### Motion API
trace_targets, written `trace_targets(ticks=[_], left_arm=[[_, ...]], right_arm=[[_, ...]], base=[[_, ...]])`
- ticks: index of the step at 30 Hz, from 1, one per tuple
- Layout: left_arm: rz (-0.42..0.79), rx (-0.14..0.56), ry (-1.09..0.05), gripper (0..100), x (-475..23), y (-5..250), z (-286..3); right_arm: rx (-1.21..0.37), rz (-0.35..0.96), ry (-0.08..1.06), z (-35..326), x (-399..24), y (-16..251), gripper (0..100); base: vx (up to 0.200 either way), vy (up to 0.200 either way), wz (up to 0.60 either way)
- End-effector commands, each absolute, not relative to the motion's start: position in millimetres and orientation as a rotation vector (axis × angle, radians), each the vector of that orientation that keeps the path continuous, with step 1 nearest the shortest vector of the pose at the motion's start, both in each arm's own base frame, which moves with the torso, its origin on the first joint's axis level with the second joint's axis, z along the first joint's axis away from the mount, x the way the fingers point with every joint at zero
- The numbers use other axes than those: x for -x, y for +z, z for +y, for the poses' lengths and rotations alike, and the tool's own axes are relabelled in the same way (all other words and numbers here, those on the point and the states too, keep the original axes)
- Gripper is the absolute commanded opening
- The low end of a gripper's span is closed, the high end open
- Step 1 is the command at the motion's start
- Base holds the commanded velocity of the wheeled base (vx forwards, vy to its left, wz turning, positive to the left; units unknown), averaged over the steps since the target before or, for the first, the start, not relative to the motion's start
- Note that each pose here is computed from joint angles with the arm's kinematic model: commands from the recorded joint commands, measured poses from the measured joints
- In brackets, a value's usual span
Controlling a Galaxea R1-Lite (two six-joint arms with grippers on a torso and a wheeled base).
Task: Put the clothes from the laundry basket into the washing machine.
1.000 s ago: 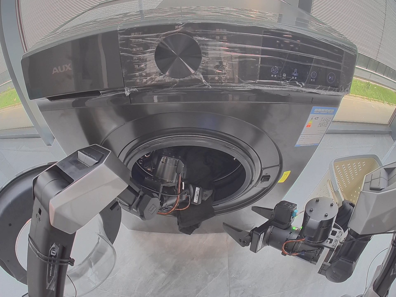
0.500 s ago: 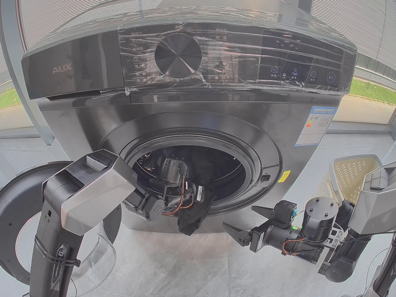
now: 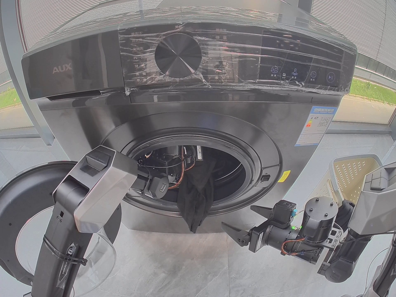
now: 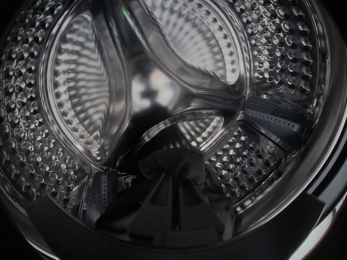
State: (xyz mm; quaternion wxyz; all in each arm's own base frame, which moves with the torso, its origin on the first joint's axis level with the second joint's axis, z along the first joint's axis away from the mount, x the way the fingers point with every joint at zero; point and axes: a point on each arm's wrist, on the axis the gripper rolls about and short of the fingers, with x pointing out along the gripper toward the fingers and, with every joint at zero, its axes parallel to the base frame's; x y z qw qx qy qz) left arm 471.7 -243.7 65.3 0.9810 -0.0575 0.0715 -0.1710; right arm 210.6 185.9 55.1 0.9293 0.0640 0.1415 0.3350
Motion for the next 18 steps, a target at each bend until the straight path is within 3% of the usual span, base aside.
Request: trace_targets(ticks=[1, 2, 7, 9, 14, 18], left_arm=[[0.156, 0.114, -0.331, 0, -478.9, 46.2, -245.0], [0.154, 0.114, -0.331, 100, -478.7, 46.8, -244.9], [0.18, 0.12, -0.334, 100, -472.5, 47.0, -245.4], [0.2, 0.125, -0.351, 100, -460.8, 61.3, -244.1], [0.359, 0.088, -0.49, 100, -417.0, 68.5, -247.1], [0.448, 0.061, -0.551, 100, -396.7, 57.0, -248.8]], right_arm=[[-0.132, 0.287, 0.688, 186.7, -210.7, 55.3, 100], [-0.132, 0.287, 0.688, 186.7, -210.7, 55.3, 100], [-0.133, 0.288, 0.687, 186.7, -210.7, 55.3, 100], [-0.133, 0.288, 0.687, 186.7, -210.7, 55.3, 100], [-0.131, 0.288, 0.689, 187.0, -210.4, 55.3, 100], [-0.131, 0.288, 0.689, 187.0, -210.4, 55.3, 100]], base=[[0.0, 0.0, 0.0], [0.0, 0.0, 0.0], [0.0, 0.0, 0.0], [0.0, 0.0, 0.0], [0.0, 0.0, 0.0], [0.0, 0.0, 0.0]])
